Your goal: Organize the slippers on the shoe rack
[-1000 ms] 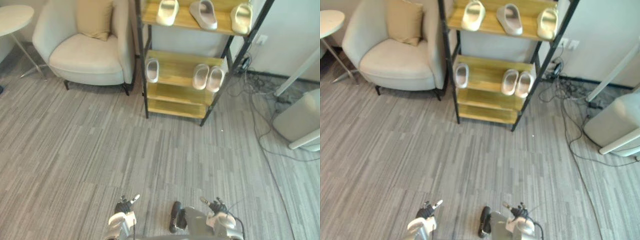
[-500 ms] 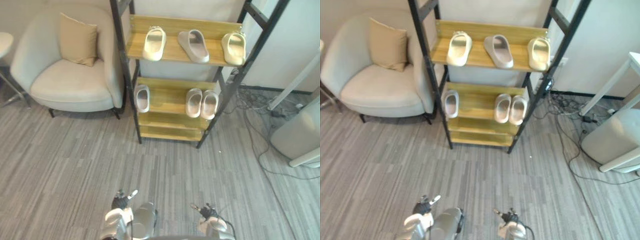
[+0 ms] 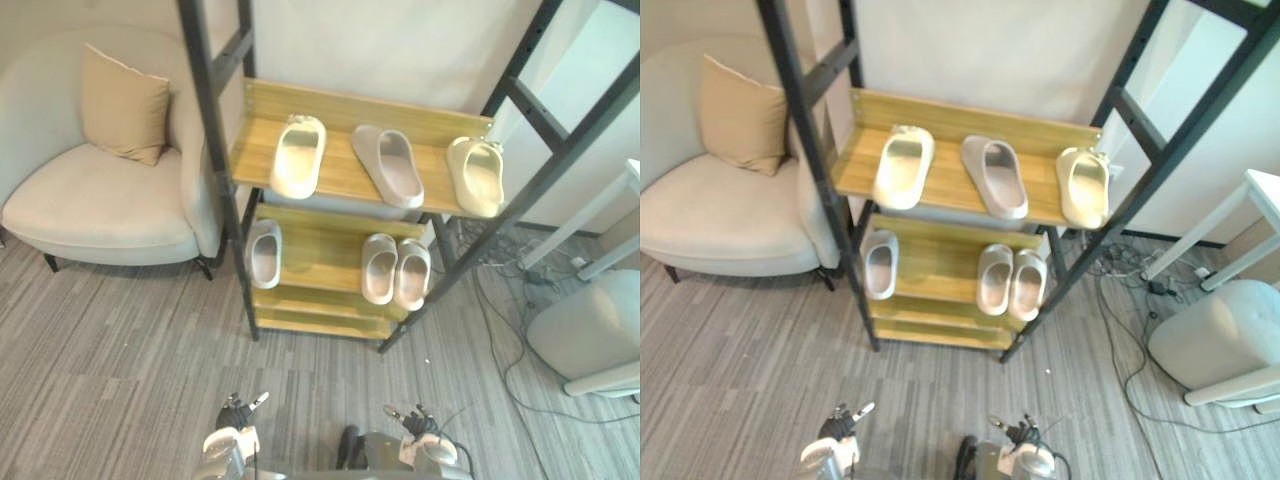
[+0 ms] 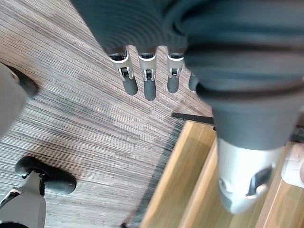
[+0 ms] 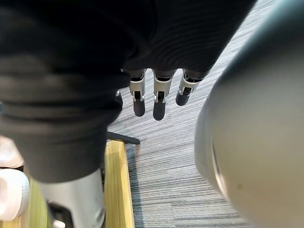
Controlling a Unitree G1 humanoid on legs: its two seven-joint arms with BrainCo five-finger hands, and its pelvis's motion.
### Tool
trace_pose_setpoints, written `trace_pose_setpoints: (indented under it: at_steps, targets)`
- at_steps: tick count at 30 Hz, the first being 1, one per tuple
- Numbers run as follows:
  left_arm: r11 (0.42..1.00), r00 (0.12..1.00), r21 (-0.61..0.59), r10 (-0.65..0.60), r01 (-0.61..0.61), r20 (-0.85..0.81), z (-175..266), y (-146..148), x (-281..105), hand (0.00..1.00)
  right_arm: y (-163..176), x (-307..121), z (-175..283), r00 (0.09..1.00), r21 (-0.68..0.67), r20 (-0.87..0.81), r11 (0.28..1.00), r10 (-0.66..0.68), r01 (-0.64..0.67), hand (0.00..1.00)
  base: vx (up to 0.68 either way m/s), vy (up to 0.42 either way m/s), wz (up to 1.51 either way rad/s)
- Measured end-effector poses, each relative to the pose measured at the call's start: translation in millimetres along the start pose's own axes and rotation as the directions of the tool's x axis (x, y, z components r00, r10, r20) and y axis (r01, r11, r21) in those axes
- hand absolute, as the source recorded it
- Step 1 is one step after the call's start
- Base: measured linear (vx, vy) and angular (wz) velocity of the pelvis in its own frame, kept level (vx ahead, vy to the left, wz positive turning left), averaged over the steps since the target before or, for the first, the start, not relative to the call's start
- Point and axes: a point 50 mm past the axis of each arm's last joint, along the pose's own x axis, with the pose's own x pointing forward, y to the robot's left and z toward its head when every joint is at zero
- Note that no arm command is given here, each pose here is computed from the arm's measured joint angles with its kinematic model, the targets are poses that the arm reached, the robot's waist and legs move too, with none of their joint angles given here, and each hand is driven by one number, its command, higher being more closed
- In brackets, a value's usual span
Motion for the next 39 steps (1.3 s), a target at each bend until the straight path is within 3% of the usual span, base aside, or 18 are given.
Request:
trace_pose_setpoints:
  at_steps: [8,12,31,37,39]
  targets:
    - [1.000,1.000,-0.009,0.008,-0.008,0.024,3,2,-1,0.00,8,0,1,1.000,-0.007,-0.007,1.000,0.011,-0.011,0.00,0.40,-0.173,0.09]
    - [0.999,0.999,0.024,-0.028,0.027,0.029,5,-7,-1,0.00,6,2,9,1.000,-0.001,0.017,1.000,0.000,0.000,0.00,0.19,0.122,-0.44]
    - [0.994,0.999,0.108,0.019,-0.015,-0.031,-12,14,-3,0.00,-3,-4,-18,0.999,-0.015,-0.050,1.000,-0.017,0.016,0.00,0.01,0.070,-0.13]
    - [0.994,0.999,0.110,0.030,-0.025,-0.041,-17,18,-5,0.00,-7,-7,-12,1.000,-0.030,-0.002,0.999,-0.023,0.023,0.00,-0.08,0.000,-0.07]
    - [0.992,0.999,0.122,0.028,-0.023,-0.039,-17,18,-5,0.00,-11,-10,8,0.994,-0.035,0.109,0.999,-0.023,0.027,0.00,-0.03,0.014,-0.14]
